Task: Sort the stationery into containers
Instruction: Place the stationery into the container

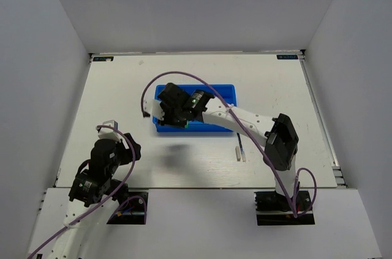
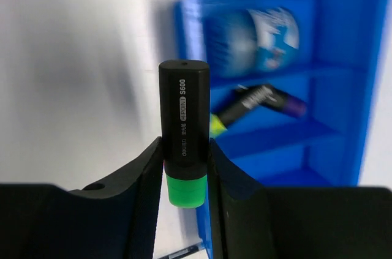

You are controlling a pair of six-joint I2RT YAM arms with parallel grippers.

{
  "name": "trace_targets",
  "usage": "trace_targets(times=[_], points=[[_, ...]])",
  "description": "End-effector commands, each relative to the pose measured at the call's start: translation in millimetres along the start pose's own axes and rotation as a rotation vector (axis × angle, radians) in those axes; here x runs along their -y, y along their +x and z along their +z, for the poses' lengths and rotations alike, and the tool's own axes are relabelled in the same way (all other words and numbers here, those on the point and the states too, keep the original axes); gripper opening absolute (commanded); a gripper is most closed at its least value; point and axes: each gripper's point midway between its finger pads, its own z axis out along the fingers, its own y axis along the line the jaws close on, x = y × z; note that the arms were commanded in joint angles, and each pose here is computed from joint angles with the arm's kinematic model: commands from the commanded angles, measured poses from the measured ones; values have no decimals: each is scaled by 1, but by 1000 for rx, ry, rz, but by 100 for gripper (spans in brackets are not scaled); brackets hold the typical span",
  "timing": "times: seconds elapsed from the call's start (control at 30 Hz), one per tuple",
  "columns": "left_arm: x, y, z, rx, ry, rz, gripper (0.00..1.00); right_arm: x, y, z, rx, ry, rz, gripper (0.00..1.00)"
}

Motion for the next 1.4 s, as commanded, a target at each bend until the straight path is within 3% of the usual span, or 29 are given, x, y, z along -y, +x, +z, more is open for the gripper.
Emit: trace_targets(times=[0.0, 0.23, 0.5, 0.7, 0.77, 0.8, 0.83, 0.9, 0.97, 1.07, 1.13, 1.2, 1.23, 1.27, 1.3, 1.37], points=[[-4, -3, 0, 11, -24, -11, 84, 72, -3, -22, 53, 322, 293, 0], [-4, -2, 1, 6, -28, -6, 84, 152, 13, -26, 116, 578, 626, 0], [-6, 0, 3, -14, -39, 0, 84, 164, 28, 19, 148, 445, 918, 0], [-7, 2, 5, -25, -47, -3, 84, 162, 53, 36, 109, 375, 1035, 0], [-7, 2, 5, -30, -48, -6, 84, 162, 56, 39, 103, 358, 1045, 7], [-6, 2, 6, -30, -46, -6, 84, 163, 58, 39, 107, 344, 1047, 17], [-6, 2, 6, -31, -40, -9, 84, 163, 56, 36, 114, 335, 1040, 38], [-5, 2, 6, -32, -37, -10, 84, 157, 49, 36, 136, 273, 1024, 56], [-2, 3, 7, -40, -21, -12, 85, 151, 42, 31, 155, 225, 1006, 66], [2, 3, 8, -46, 3, -13, 84, 147, 41, 26, 161, 207, 977, 68], [7, 3, 10, -49, 32, -9, 78, 146, 34, 15, 185, 200, 961, 60], [13, 7, 12, -67, 62, -9, 55, 144, 29, 4, 199, 194, 903, 32], [15, 6, 12, -65, 73, -8, 40, 148, 22, -14, 235, 209, 877, 19], [21, 8, 12, -85, 103, -6, 7, 142, 29, -14, 211, 204, 802, 0], [23, 5, 11, -81, 112, -5, 0, 148, 30, -33, 231, 240, 792, 0], [34, 5, 9, -104, 165, -8, 0, 140, 35, -54, 231, 278, 719, 0]])
